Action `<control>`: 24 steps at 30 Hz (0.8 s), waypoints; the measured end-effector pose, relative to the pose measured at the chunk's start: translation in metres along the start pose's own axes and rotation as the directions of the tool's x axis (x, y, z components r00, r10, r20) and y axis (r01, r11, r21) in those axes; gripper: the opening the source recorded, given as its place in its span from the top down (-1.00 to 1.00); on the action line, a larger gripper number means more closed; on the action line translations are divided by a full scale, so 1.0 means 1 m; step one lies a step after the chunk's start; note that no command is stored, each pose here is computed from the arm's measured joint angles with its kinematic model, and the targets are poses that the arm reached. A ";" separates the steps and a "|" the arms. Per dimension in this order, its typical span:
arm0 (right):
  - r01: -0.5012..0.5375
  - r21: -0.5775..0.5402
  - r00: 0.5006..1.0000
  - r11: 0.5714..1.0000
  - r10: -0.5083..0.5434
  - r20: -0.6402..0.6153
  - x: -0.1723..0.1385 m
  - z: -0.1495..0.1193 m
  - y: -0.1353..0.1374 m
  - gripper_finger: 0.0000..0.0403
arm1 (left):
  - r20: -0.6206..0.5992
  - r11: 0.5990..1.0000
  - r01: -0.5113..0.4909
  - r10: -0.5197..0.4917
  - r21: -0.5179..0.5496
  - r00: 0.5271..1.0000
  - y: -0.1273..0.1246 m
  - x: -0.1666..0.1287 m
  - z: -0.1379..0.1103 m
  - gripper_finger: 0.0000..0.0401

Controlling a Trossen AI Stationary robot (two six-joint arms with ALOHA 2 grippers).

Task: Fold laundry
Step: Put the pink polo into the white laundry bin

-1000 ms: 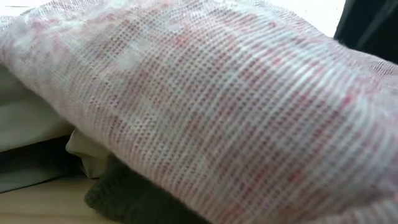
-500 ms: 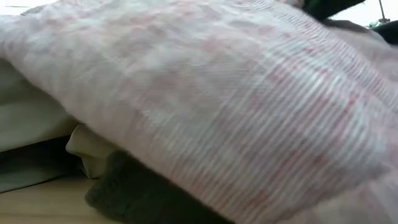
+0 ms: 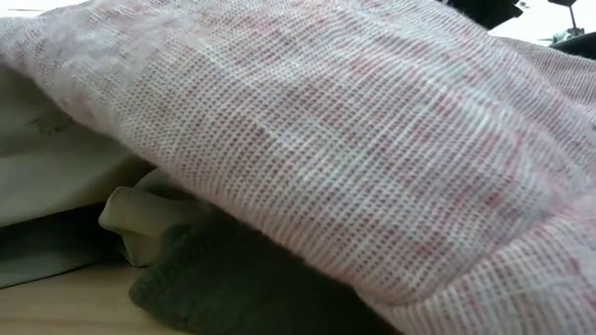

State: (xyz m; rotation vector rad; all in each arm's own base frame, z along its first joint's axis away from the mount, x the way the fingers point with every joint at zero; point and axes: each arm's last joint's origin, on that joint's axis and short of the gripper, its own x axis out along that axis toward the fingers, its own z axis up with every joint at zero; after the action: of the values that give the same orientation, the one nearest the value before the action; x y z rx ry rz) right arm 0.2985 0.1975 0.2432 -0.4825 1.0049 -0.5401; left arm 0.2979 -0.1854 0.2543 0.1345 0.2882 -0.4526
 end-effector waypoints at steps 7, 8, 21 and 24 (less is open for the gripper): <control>0.005 0.003 1.000 1.000 -0.005 -0.004 0.001 0.000 -0.001 0.48 | -0.146 1.000 0.001 0.002 0.020 0.989 -0.003 0.012 -0.024 -0.10; 0.006 0.002 1.000 1.000 -0.006 -0.004 0.001 0.000 -0.001 0.48 | -0.160 1.000 -0.007 0.010 0.024 0.987 -0.003 0.013 -0.027 -0.10; 0.010 0.000 1.000 1.000 -0.010 -0.004 0.001 0.000 -0.002 0.48 | -0.259 0.991 -0.112 0.126 0.066 0.958 -0.002 0.024 -0.047 -0.07; 0.016 -0.011 1.000 1.000 -0.016 -0.012 0.001 -0.001 -0.002 0.48 | -0.261 0.988 -0.138 0.153 0.074 0.953 -0.001 0.024 -0.048 0.10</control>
State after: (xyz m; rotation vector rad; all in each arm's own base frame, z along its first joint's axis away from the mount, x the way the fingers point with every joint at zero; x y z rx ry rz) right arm 0.2980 0.1946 0.2434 -0.4982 1.0165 -0.5521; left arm 0.3061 -0.1868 0.2018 0.2699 0.5263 -0.2948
